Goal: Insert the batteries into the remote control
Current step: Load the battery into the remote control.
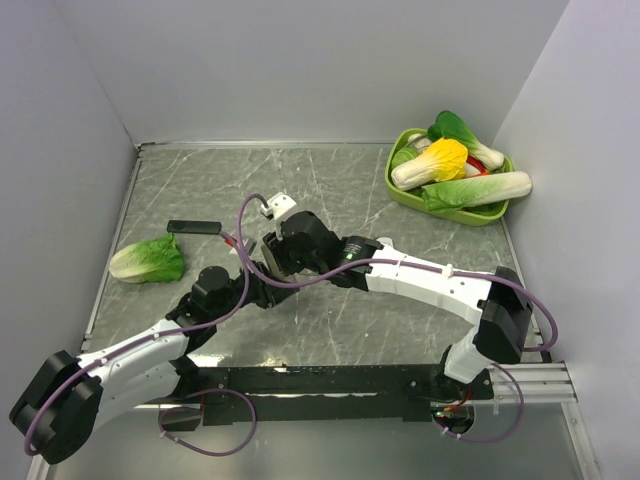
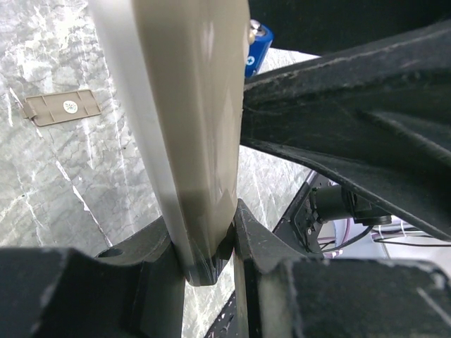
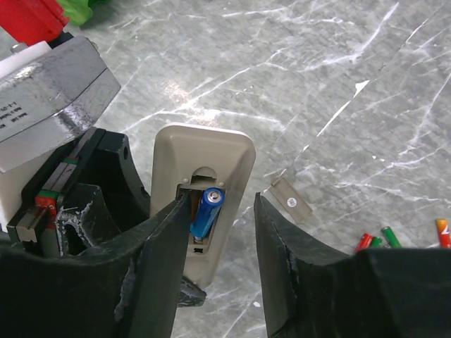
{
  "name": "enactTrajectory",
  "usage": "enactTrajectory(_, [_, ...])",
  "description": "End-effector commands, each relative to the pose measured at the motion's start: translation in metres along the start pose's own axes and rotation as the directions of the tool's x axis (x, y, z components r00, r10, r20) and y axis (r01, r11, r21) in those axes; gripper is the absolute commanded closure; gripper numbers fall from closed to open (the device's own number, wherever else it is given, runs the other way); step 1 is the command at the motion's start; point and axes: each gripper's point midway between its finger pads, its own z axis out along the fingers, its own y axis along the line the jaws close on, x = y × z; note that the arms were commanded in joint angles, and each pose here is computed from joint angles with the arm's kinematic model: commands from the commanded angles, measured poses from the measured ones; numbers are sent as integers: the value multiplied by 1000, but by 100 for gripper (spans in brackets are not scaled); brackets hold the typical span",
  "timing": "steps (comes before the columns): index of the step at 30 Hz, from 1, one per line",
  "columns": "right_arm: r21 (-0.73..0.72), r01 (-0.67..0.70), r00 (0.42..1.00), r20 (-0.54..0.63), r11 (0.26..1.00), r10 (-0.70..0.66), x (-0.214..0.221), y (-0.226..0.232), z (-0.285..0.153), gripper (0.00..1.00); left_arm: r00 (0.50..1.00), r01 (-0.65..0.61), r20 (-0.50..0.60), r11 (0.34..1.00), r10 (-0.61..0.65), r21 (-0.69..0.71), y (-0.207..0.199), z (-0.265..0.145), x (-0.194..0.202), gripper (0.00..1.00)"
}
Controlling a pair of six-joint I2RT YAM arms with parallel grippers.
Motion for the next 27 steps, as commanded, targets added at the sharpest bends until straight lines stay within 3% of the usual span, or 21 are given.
enactTrajectory(1, [-45,0,994,111,999,5,-42,5,-26,50,997,-44,66,993,37,111,-34,5,-27,98])
enactTrajectory(10, [-149,101,973,222,984,-66,-60,13,-60,43,999,-38,38,994,35,102,-32,7,-23,98])
enactTrajectory(18, [-225,366,906,308,903,-290,-43,6,-83,41,999,-51,-5,992,51,119,-38,9,-20,98])
enactTrajectory(23, [-207,543,799,424,814,-426,-35,-2,-86,38,998,-54,-33,990,59,133,-41,9,-18,98])
enactTrajectory(27, [-141,696,632,587,705,-506,-37,5,-102,38,996,-57,-55,986,66,154,-46,9,-16,98])
